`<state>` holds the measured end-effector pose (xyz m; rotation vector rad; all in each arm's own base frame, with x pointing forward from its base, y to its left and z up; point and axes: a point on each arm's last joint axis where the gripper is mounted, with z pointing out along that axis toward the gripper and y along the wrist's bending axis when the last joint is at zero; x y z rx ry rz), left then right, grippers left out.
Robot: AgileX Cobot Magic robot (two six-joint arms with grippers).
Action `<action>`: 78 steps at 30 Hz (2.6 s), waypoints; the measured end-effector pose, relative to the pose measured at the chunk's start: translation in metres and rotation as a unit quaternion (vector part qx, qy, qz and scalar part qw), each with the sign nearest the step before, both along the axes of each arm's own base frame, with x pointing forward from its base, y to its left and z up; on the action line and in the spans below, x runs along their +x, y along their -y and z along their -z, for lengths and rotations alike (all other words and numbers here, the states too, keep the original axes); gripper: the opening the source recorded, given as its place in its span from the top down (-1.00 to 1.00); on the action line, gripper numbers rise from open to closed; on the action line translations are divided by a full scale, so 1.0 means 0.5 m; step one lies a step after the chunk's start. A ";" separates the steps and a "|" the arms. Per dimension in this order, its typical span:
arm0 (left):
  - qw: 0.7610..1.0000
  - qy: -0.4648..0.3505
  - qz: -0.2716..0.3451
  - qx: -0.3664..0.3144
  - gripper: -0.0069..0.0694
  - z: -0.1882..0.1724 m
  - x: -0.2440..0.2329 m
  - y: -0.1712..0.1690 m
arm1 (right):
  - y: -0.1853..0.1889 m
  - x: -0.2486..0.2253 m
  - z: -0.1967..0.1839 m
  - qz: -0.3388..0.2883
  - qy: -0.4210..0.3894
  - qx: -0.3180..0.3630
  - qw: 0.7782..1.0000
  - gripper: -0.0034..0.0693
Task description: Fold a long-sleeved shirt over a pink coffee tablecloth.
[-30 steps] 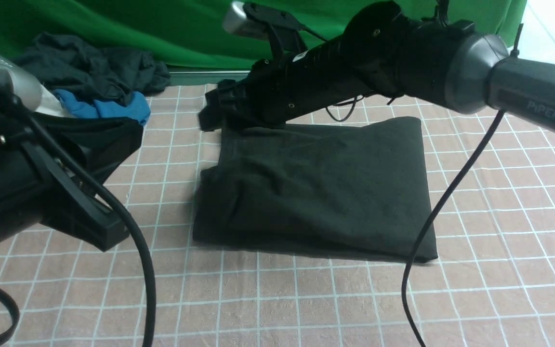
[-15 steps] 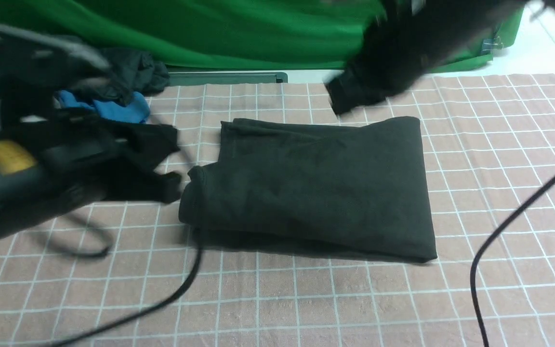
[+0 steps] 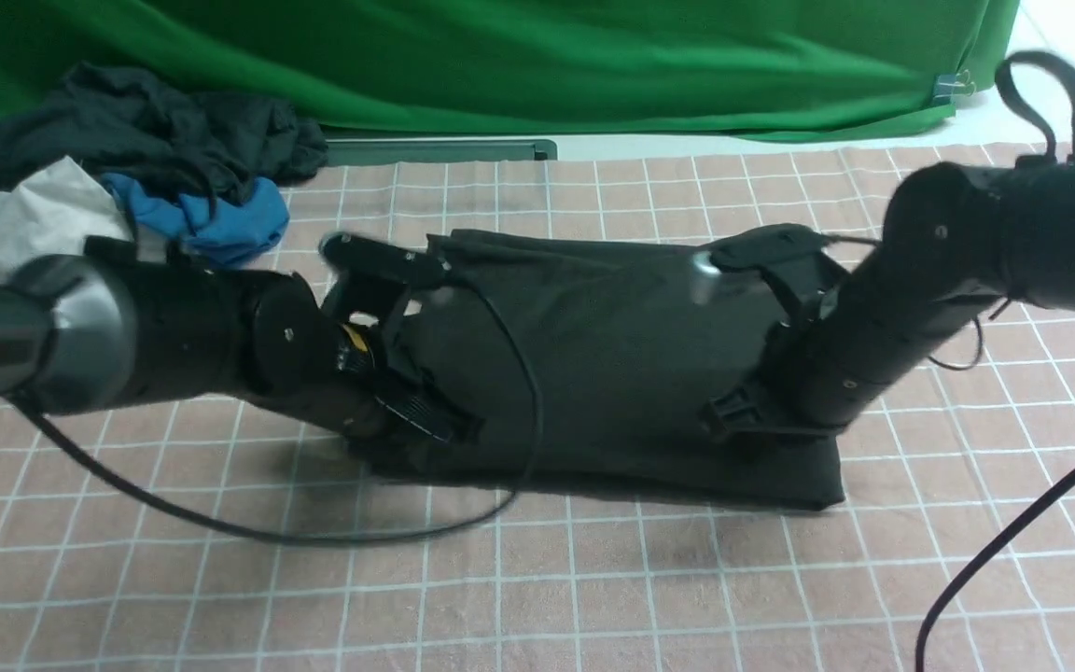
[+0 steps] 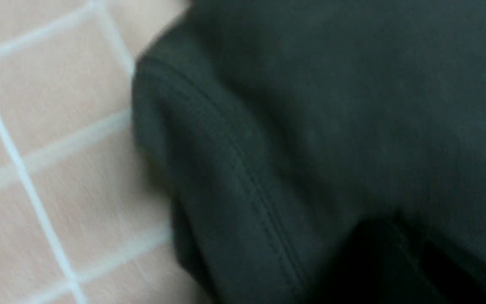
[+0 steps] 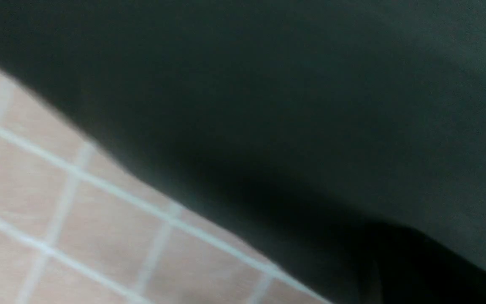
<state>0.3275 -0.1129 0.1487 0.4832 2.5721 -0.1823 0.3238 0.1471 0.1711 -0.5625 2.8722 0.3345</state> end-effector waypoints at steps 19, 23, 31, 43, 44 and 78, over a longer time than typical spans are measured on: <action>0.963 0.260 0.020 -0.065 0.77 -0.379 -0.145 -0.065 | 0.098 0.213 -0.047 0.138 0.120 0.039 0.982 -0.45; 0.942 0.324 0.023 -0.089 0.77 -0.433 -0.246 -0.090 | 0.112 0.261 -0.001 0.151 0.114 0.035 0.981 -0.44; 0.917 0.385 0.027 -0.099 0.77 -0.403 -0.408 -0.135 | 0.105 0.298 0.048 0.152 0.103 0.050 0.982 0.33; 0.922 0.374 0.050 -0.086 0.77 -0.349 -0.487 -0.152 | 0.114 0.328 0.028 0.144 0.203 0.045 0.967 0.00; 0.924 0.370 0.052 -0.085 0.77 -0.348 -0.490 -0.152 | 0.115 0.325 0.016 0.142 0.203 0.045 0.968 -0.22; 0.867 0.489 0.048 -0.082 0.77 -0.253 -0.551 -0.175 | 0.238 -0.468 -0.254 0.154 0.345 0.111 0.919 0.42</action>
